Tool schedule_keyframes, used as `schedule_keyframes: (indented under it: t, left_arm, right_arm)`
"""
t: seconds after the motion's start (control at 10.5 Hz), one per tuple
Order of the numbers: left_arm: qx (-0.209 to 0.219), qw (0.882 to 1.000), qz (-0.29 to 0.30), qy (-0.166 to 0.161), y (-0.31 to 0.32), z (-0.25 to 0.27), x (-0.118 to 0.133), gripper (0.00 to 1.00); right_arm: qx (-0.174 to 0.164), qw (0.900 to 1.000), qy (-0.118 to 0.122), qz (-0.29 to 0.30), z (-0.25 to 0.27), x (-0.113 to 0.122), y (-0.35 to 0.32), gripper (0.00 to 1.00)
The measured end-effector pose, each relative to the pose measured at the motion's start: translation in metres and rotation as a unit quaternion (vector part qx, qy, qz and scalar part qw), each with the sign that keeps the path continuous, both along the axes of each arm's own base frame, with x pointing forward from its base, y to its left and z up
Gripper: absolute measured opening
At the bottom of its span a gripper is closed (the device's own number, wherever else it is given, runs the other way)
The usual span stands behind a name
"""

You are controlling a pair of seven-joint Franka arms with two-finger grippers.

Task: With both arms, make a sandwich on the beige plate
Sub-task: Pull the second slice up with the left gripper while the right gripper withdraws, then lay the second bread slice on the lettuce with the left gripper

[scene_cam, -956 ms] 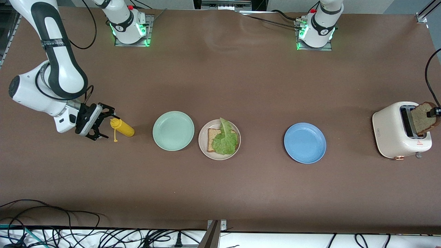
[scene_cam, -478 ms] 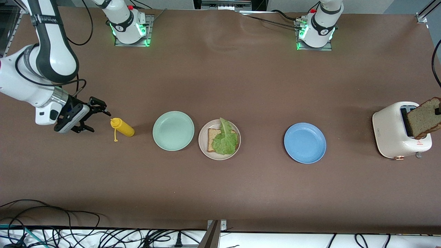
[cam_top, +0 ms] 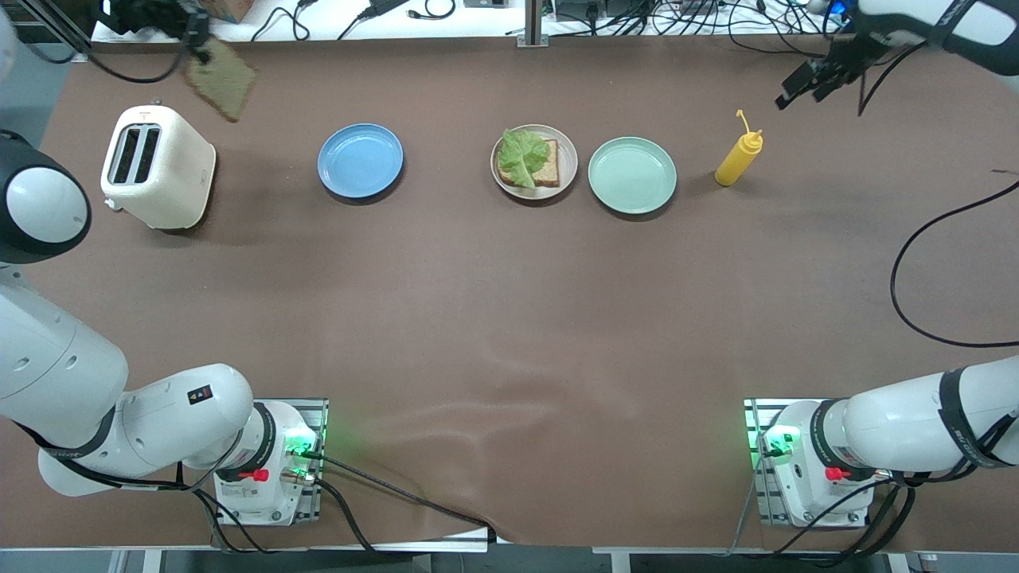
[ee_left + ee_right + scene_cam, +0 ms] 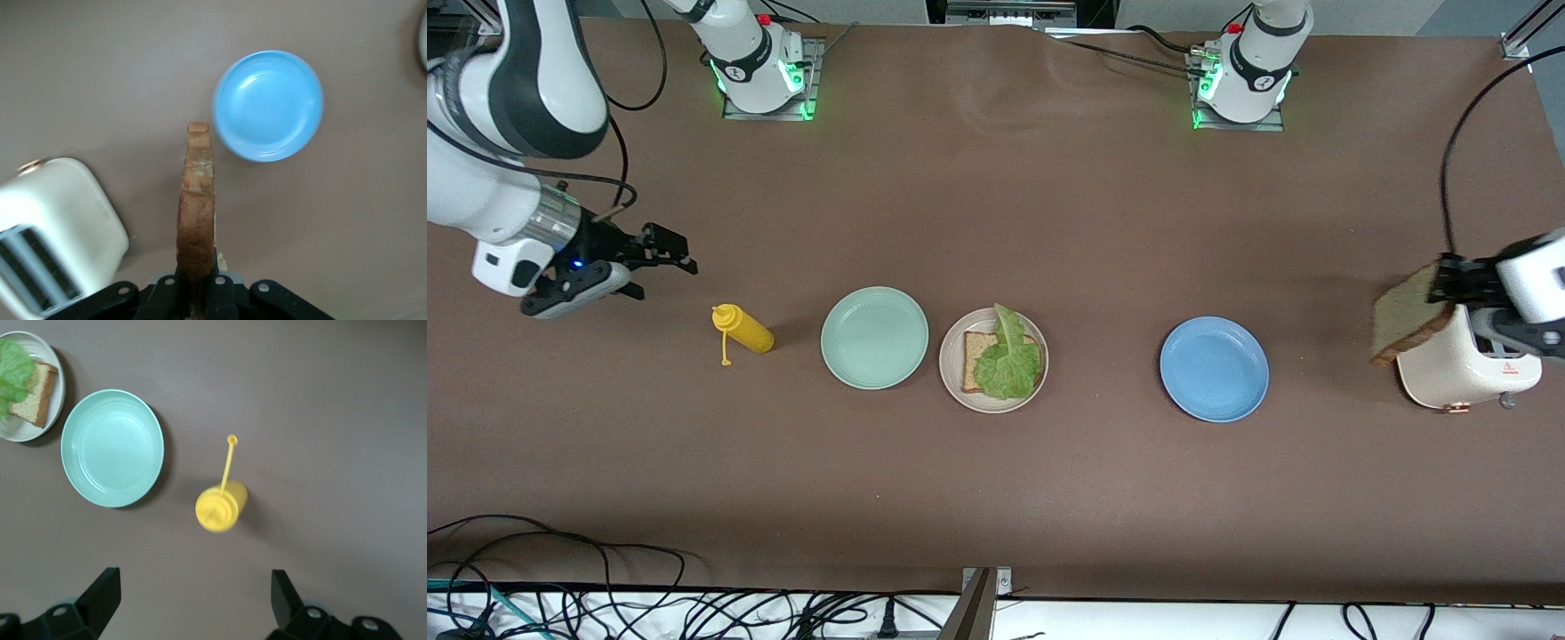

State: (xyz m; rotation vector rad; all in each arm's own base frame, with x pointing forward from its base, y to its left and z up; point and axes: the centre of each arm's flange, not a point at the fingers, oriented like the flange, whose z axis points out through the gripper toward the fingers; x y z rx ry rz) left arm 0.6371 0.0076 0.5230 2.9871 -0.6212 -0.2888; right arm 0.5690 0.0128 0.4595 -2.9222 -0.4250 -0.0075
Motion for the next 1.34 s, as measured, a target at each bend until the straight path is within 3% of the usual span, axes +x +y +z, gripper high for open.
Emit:
schedule_keyframes:
  t: [0.29, 0.57, 0.76, 0.96, 1.05, 1.34]
  left_arm:
    - [-0.079, 0.995, 0.004, 0.064, -0.118, -0.047, -0.002, 0.09]
    - [-0.187, 0.975, 0.052, 0.108, -0.217, -0.109, 0.008, 0.09]
    - [-0.282, 0.946, 0.101, 0.121, -0.275, -0.140, 0.015, 0.09]
    - [-0.359, 0.910, 0.161, 0.129, -0.303, -0.167, 0.025, 0.09]
    - [-0.383, 0.895, 0.183, 0.135, -0.316, -0.177, 0.027, 0.09]
    - [-0.431, 0.868, 0.190, 0.158, -0.343, -0.226, 0.021, 0.09]
  right_arm:
    - [-0.075, 0.994, 0.049, -0.062, 0.054, -0.001, 0.001, 1.00]
    - [-0.117, 0.987, 0.066, -0.090, 0.086, -0.005, 0.003, 1.00]
    - [-0.119, 0.985, 0.068, -0.103, 0.086, -0.004, -0.008, 1.00]
    - [-0.119, 0.982, 0.075, -0.130, 0.082, -0.003, -0.031, 1.00]
    - [-0.119, 0.980, 0.078, -0.140, 0.079, -0.003, -0.042, 1.00]
    - [-0.119, 0.979, 0.079, -0.147, 0.091, -0.007, -0.048, 1.00]
